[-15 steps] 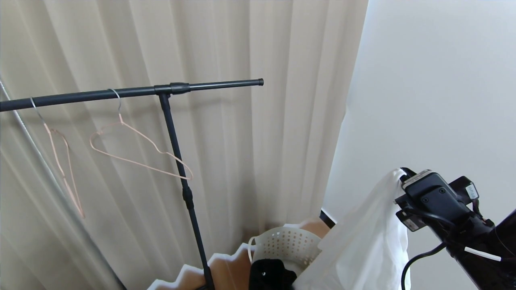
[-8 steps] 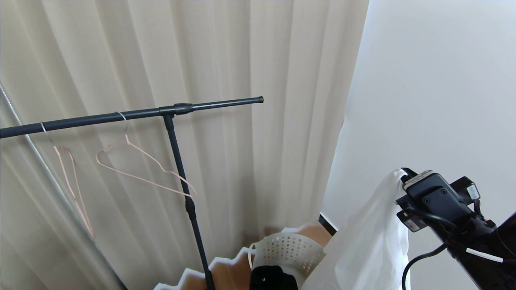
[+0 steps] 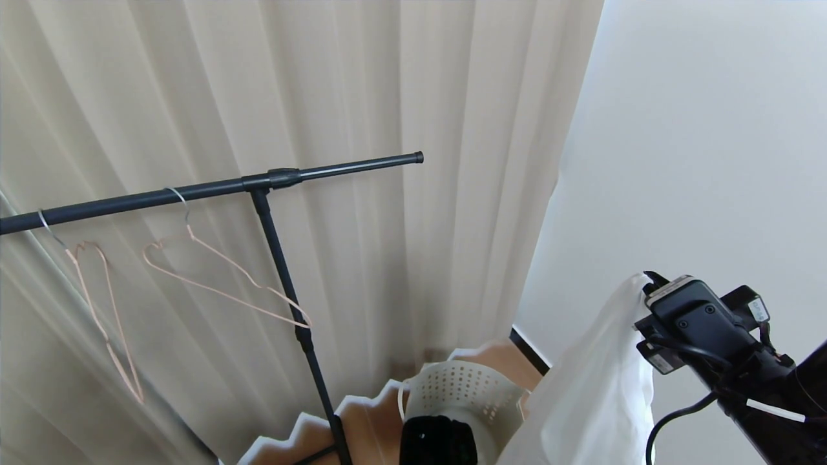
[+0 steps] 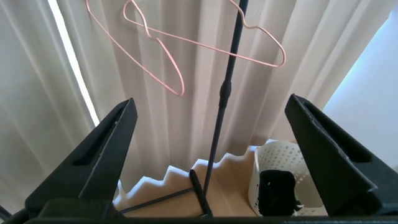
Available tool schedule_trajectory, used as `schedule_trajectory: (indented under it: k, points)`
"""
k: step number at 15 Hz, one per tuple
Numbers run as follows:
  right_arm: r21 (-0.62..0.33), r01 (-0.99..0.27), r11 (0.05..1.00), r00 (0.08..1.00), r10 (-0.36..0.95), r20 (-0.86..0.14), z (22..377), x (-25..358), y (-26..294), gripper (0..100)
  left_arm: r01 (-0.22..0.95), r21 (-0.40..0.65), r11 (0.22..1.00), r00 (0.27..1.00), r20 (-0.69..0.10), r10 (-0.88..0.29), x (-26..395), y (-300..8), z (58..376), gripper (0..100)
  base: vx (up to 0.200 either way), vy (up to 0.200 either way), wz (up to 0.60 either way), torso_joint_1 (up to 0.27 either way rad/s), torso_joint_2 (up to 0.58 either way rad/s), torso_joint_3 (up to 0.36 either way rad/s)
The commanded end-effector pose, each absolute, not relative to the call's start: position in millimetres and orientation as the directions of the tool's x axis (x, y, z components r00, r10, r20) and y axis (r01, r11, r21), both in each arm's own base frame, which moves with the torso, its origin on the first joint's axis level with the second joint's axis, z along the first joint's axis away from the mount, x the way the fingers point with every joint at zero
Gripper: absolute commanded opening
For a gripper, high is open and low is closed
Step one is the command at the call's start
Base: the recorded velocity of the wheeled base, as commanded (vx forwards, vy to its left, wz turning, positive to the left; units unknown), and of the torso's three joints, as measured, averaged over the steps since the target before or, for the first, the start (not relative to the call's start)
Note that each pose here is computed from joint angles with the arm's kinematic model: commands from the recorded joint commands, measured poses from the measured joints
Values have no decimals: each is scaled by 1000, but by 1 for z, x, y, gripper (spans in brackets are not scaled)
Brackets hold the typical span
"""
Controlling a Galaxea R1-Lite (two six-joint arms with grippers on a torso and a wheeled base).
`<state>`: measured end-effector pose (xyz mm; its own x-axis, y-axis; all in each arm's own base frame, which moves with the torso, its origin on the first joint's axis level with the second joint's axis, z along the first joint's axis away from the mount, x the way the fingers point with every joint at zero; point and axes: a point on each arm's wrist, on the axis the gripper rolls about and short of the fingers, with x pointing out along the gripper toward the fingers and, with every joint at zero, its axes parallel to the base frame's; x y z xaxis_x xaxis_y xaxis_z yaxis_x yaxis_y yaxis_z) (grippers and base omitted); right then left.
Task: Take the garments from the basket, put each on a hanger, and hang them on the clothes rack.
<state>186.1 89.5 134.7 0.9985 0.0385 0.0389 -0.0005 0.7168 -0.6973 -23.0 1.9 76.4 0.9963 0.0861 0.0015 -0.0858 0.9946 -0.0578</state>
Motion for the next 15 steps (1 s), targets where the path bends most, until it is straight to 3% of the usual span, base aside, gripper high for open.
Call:
schedule_trajectory:
  k: [1,9,12,15]
  points:
    - [-698,-3,716,999,40,36,134,187,90,0,-87,-58,994,996,2,87,-23,2,76,100,0,0,0,159,-354,-222]
    - [-700,3,714,998,41,45,136,185,89,0,-87,-55,995,996,0,87,-23,2,76,100,0,0,0,155,-337,-187]
    - [-696,9,718,998,42,56,138,184,88,0,-87,-57,995,996,0,87,-23,2,76,100,0,0,0,32,-76,-38]
    - [-721,9,692,998,42,52,138,180,86,0,-86,-55,995,996,0,86,-23,2,76,100,0,0,600,4,-1,2]
